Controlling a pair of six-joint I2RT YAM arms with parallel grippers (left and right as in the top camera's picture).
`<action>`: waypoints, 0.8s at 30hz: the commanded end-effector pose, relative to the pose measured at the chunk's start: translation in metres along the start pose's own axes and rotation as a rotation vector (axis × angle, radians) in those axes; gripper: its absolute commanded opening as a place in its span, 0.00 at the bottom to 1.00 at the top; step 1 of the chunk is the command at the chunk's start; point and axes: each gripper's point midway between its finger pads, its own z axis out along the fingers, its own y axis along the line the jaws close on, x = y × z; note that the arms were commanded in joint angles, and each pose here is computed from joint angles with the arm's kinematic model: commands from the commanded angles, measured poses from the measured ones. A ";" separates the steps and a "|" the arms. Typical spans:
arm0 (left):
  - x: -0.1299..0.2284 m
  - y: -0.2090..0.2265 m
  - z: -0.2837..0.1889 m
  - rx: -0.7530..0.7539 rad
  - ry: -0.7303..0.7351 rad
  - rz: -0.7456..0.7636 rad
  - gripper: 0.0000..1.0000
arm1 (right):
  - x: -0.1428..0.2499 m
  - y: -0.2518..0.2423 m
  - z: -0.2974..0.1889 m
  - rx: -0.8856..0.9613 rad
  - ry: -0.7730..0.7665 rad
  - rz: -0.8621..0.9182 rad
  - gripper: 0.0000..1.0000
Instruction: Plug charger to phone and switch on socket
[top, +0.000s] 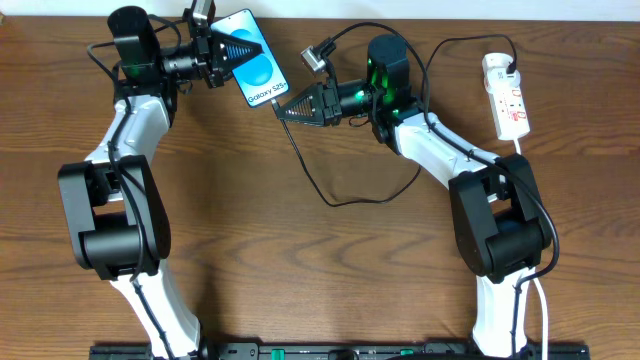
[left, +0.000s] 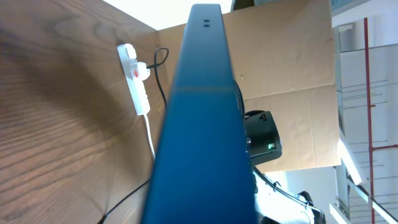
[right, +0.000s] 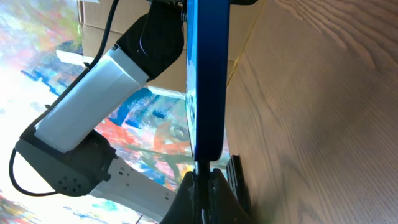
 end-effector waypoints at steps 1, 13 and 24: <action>0.009 -0.018 0.005 0.018 0.039 0.074 0.08 | -0.007 -0.003 -0.003 0.015 -0.036 -0.021 0.01; 0.012 -0.019 0.011 0.022 0.053 0.076 0.07 | -0.007 -0.003 -0.003 0.015 -0.035 -0.021 0.01; 0.012 -0.019 0.011 0.022 0.053 0.067 0.07 | -0.007 -0.003 -0.004 0.016 -0.036 -0.021 0.01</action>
